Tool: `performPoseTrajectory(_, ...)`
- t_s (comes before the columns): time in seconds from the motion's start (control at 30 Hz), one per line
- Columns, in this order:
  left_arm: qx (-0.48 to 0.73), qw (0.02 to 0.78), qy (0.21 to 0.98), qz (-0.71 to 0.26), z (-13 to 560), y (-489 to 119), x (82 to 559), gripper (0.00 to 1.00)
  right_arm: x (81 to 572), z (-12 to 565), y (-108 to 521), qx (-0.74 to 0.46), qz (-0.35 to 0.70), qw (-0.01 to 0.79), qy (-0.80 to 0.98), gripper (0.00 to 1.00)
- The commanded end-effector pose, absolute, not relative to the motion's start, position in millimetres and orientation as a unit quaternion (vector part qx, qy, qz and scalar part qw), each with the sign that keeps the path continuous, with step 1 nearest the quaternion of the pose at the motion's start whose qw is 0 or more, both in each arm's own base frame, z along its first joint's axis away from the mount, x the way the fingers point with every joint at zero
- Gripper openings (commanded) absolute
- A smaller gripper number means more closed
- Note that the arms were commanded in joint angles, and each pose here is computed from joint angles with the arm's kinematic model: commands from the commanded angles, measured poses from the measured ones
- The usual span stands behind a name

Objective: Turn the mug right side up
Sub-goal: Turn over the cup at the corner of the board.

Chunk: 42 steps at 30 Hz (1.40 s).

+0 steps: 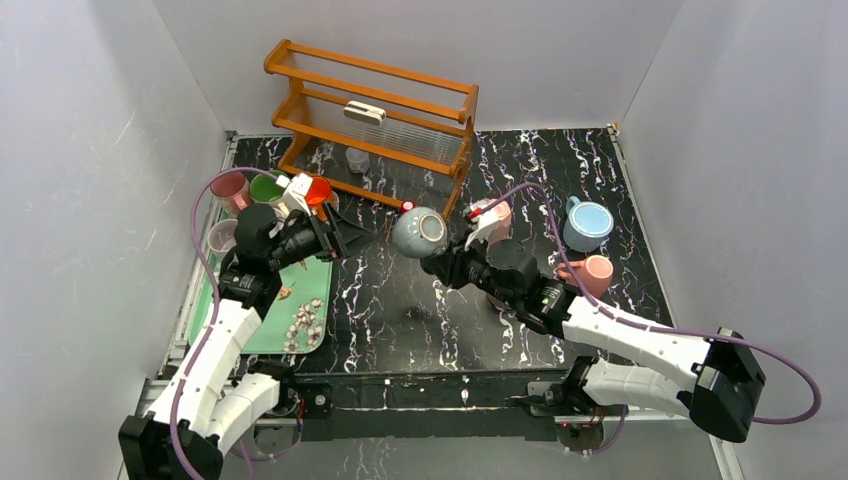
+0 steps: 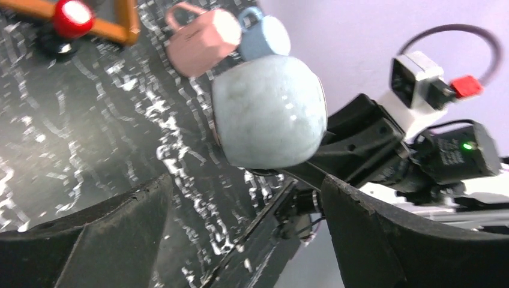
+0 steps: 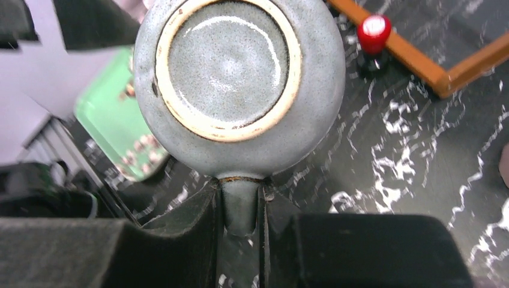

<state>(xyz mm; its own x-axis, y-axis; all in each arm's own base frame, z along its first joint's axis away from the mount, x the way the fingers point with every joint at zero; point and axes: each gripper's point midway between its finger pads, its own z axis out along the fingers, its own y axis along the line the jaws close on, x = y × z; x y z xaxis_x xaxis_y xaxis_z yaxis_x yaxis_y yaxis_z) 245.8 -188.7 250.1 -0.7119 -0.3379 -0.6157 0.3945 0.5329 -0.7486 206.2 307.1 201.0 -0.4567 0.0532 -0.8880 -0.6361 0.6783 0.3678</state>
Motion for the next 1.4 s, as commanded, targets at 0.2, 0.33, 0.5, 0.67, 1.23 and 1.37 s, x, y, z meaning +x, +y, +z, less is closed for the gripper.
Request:
performPoseTrajectory(0.2, 0.042, 0.372, 0.666, -0.645, 318, -211, 213, 0.86, 211, 369, 318, -0.072, 0.533, 0.596, 0.596, 0.01)
performPoseTrajectory(0.33, 0.058, 0.376, 0.657, -0.650, 327, -212, 207, 0.86, 198, 400, 322, -0.079, 0.577, 0.592, 0.557, 0.01)
performPoseTrajectory(0.5, 0.072, 0.381, 0.643, -0.660, 339, -214, 197, 0.86, 187, 422, 325, -0.081, 0.619, 0.579, 0.524, 0.01)
performPoseTrajectory(0.67, 0.083, 0.380, 0.637, -0.665, 346, -215, 192, 0.86, 185, 436, 328, -0.082, 0.632, 0.582, 0.505, 0.01)
performPoseTrajectory(1.23, 0.143, 0.387, 0.584, -0.699, 384, -228, 162, 0.80, 137, 484, 336, -0.149, 0.729, 0.529, 0.409, 0.01)
performPoseTrajectory(1.37, 0.164, 0.380, 0.575, -0.706, 386, -233, 153, 0.76, 127, 489, 339, -0.166, 0.747, 0.510, 0.394, 0.01)
